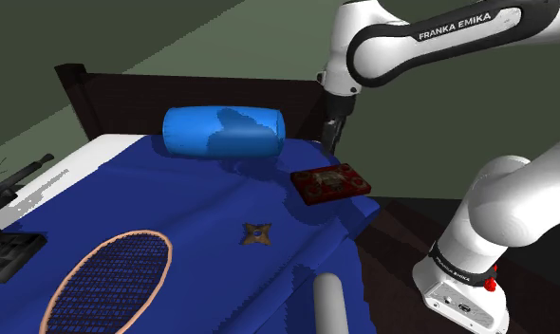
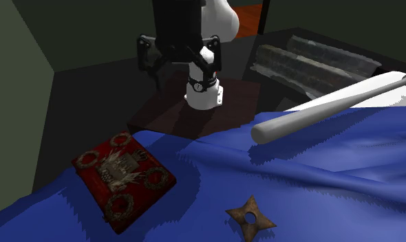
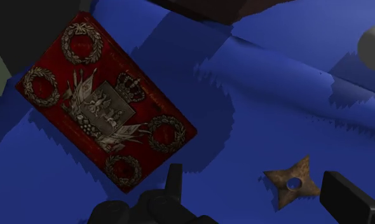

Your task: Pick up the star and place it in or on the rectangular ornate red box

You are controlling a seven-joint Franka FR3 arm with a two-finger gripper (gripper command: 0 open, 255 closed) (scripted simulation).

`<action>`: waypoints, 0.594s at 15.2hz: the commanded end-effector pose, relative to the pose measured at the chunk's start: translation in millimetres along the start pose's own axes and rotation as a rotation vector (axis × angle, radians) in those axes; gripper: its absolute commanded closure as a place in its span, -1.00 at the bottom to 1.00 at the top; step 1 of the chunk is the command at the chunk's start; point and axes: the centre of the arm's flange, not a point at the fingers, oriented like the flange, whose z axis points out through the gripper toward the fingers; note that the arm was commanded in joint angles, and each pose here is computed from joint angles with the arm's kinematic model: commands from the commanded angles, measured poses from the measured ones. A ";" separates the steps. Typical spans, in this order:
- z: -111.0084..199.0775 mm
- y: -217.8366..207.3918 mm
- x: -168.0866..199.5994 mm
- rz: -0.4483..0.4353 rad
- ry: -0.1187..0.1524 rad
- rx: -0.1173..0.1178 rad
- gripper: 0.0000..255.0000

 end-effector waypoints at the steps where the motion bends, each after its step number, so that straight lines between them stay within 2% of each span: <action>1: 19.4 -11.2 14.9 -0.038 0.001 0.003 -1.00; 9: 96.9 -55.4 70.7 -0.185 -0.003 0.013 -1.00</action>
